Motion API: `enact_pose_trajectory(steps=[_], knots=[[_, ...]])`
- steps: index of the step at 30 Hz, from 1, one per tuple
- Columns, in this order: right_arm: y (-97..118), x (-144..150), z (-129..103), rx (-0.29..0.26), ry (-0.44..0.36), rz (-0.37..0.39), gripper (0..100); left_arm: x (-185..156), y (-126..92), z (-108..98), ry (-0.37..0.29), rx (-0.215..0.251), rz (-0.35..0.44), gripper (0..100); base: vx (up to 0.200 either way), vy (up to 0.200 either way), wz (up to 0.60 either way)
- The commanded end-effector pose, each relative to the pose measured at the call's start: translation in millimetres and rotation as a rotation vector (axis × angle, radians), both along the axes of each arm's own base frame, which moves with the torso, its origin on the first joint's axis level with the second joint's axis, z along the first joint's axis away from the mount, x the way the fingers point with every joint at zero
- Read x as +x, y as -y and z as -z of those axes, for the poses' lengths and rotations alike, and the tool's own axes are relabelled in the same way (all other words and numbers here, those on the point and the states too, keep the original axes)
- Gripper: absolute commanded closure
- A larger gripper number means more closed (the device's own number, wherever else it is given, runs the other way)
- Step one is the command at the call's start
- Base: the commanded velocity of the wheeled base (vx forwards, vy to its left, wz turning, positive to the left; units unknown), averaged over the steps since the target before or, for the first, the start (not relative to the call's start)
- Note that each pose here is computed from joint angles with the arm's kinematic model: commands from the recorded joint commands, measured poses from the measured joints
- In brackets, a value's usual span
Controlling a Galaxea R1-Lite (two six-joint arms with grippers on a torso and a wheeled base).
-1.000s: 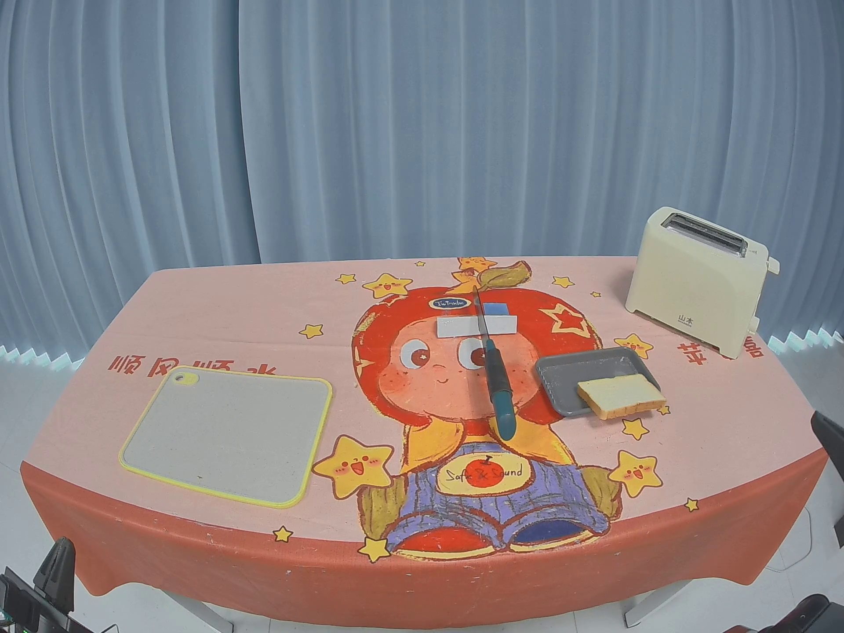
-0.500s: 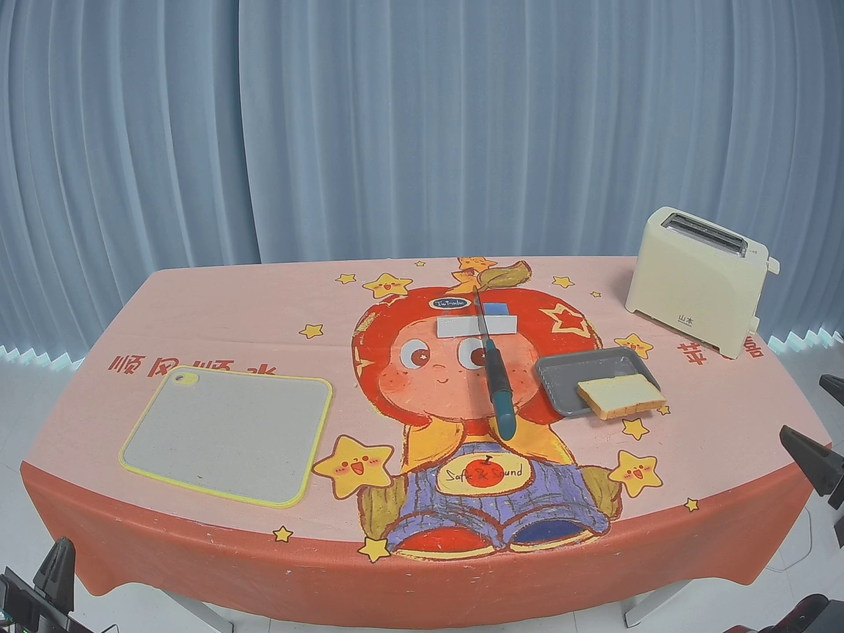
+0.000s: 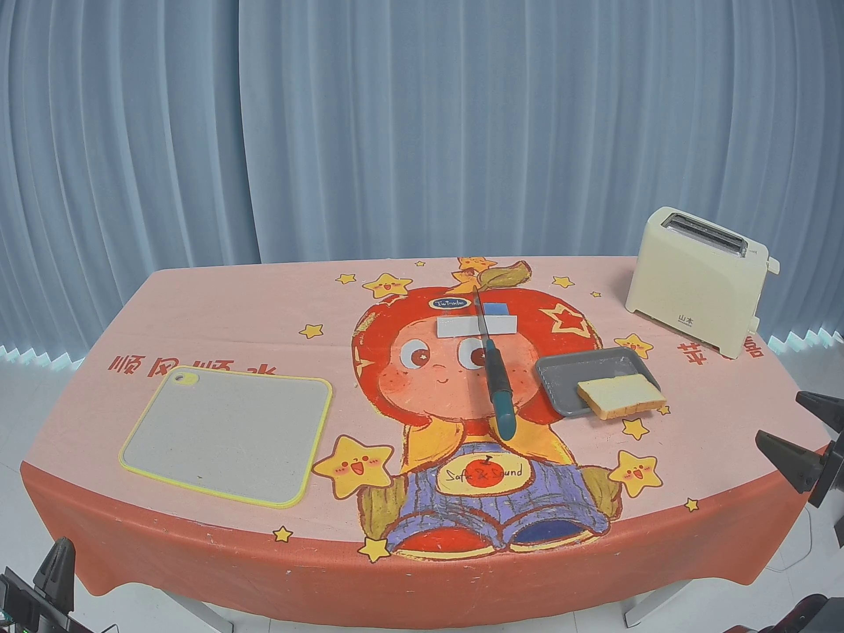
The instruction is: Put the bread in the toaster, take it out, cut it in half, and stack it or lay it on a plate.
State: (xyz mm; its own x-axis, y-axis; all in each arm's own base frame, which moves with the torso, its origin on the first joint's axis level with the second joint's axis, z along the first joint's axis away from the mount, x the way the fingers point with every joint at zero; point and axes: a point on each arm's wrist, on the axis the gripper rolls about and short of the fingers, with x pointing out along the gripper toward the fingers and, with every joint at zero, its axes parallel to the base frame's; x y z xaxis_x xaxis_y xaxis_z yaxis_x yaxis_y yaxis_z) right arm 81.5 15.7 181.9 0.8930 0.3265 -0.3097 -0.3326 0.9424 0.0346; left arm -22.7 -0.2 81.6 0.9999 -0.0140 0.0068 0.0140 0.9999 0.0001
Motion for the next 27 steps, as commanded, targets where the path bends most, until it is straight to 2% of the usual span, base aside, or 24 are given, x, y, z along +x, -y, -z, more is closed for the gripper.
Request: enact_pose_trajectory(steps=[1,6,11,19,21,23,26,27], knots=[[-1,5,3,0.004,-0.032,0.001,0,1,0,5,-0.019,0.0,0.0,100,0.0,0.0,0.0],[-1,9,5,0.01,-0.061,0.004,0,1,0,5,-0.019,0.0,0.0,100,0.0,0.0,0.0],[-3,15,6,0.075,-0.108,0.027,0,1,0,5,-0.019,0.0,-0.002,100,0.0,0.0,0.0],[-5,25,9,0.129,-0.175,0.045,0,1,0,5,-0.019,0.0,0.0,100,0.0,0.0,0.0],[-6,28,5,0.159,-0.179,0.055,0,1,0,5,-0.019,0.0,0.0,100,0.0,0.0,0.0],[-7,31,0,0.222,-0.192,0.072,0,1,0,5,-0.019,0.0,0.0,100,0.0,0.0,0.0],[-11,36,-4,0.287,-0.22,0.075,0,1,0,5,-0.019,0.0,-0.002,100,0.0,0.0,0.0],[-11,36,-4,0.287,-0.22,0.075,0,1,0,5,-0.019,0.0,-0.002,100,0.0,0.0,0.0]])
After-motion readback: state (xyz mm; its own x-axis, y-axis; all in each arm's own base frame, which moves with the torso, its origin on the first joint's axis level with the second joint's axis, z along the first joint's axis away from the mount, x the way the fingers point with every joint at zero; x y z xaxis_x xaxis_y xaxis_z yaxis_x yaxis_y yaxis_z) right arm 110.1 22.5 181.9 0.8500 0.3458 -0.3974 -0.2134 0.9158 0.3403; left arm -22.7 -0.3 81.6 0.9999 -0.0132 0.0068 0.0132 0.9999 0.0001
